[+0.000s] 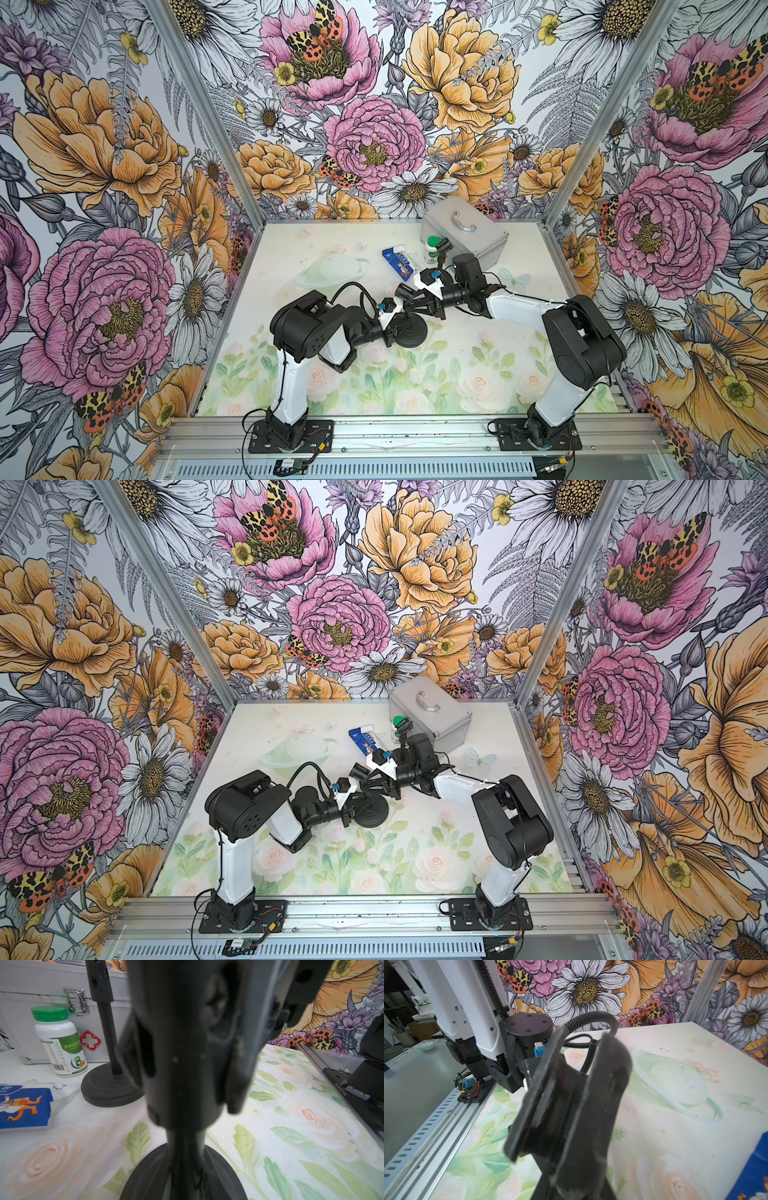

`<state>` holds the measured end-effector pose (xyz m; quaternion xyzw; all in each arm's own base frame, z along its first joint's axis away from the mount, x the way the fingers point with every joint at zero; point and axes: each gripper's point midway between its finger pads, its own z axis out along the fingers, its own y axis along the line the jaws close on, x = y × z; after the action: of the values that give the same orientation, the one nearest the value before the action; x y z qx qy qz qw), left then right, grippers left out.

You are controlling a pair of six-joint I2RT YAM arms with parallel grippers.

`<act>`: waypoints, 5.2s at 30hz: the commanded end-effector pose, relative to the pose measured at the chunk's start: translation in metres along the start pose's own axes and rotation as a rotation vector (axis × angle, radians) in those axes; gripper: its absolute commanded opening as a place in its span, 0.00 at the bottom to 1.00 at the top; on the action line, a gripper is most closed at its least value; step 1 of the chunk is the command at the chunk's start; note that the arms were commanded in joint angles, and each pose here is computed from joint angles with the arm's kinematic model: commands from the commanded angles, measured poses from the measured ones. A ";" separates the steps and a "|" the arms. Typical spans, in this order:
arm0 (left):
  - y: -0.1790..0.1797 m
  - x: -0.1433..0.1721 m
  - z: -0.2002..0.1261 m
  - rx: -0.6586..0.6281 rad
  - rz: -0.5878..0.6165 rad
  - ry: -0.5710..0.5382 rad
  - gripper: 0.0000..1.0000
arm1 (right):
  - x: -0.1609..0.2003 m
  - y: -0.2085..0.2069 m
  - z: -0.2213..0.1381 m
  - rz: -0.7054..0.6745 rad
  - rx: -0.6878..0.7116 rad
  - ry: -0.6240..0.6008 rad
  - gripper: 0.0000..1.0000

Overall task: Assemble a microphone stand
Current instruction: Screw the microphone stand pole into the microphone stand base.

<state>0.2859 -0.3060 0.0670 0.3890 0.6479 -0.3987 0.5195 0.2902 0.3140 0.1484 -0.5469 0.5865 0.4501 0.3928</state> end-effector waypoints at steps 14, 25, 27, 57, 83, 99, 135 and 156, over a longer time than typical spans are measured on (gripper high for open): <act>0.011 0.008 -0.005 -0.057 -0.001 0.017 0.20 | 0.018 0.042 0.031 0.092 0.363 -0.069 0.01; 0.000 0.014 -0.003 -0.029 0.075 0.034 0.14 | 0.022 0.057 -0.012 -0.010 -0.111 0.065 0.29; 0.000 0.015 -0.004 -0.031 0.076 0.037 0.14 | 0.017 0.049 -0.016 -0.018 -0.131 0.027 0.30; 0.000 0.019 -0.001 -0.012 0.052 0.042 0.16 | -0.018 0.030 0.002 -0.073 -0.281 -0.036 0.17; 0.016 0.019 -0.008 -0.105 0.036 0.046 0.21 | 0.041 0.010 -0.004 0.115 1.088 -0.181 0.00; 0.007 0.020 -0.005 -0.069 0.063 0.049 0.17 | 0.017 0.038 -0.005 -0.172 0.551 0.011 1.00; 0.028 0.022 -0.017 -0.216 0.100 0.071 0.20 | 0.036 -0.055 -0.046 0.121 1.025 -0.094 0.00; 0.026 0.021 -0.016 -0.207 0.099 0.068 0.20 | 0.022 0.042 0.014 0.071 0.145 -0.022 0.62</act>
<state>0.2885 -0.2954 0.0604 0.3912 0.6531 -0.3385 0.5530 0.2922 0.3080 0.1309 -0.4031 0.6747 0.3263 0.5252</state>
